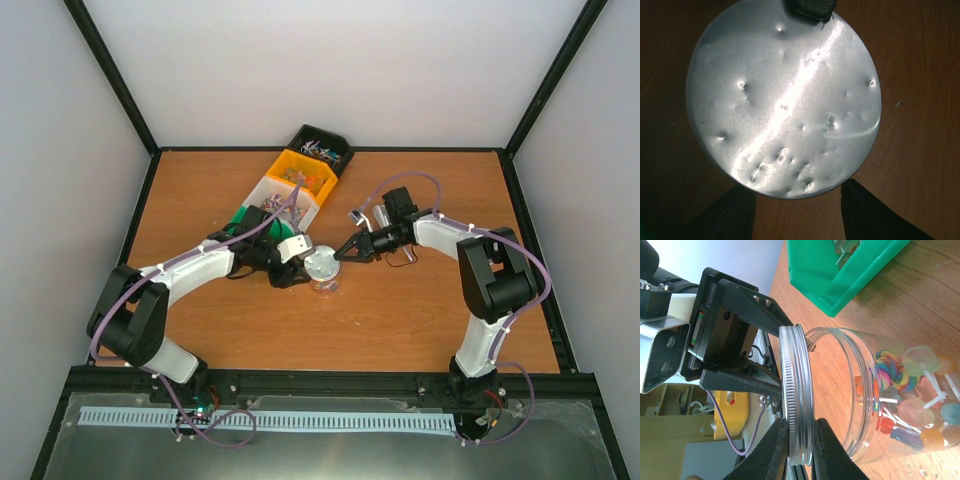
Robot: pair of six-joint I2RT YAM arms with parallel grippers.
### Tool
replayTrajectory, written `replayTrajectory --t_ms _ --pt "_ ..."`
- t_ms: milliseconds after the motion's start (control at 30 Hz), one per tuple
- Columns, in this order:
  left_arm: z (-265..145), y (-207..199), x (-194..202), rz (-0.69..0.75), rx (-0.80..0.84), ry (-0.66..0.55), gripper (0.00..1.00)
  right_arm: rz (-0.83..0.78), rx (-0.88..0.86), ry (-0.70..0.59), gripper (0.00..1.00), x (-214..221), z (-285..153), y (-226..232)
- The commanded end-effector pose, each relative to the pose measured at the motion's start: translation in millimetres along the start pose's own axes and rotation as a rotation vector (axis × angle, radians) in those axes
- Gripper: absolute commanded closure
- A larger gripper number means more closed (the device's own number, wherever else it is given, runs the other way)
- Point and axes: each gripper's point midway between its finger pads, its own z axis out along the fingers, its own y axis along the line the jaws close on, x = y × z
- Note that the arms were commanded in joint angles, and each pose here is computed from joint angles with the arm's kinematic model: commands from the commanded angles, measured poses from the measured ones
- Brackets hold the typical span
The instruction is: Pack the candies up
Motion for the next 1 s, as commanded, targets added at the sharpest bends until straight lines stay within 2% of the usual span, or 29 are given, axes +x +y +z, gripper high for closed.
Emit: replayTrajectory --t_ms 0,100,500,967 --pt "-3 1 -24 0.030 0.007 -0.060 0.51 -0.031 -0.008 -0.007 0.90 -7 -2 5" --pt "-3 2 -27 0.020 0.006 -0.066 0.51 -0.042 -0.003 -0.009 0.86 -10 -2 6" --pt "-2 6 -31 -0.003 0.004 -0.069 0.54 -0.104 0.048 -0.032 0.54 -22 -12 16" --pt "-1 6 -29 -0.015 0.006 -0.063 0.54 -0.178 0.152 -0.069 0.42 -31 -24 21"
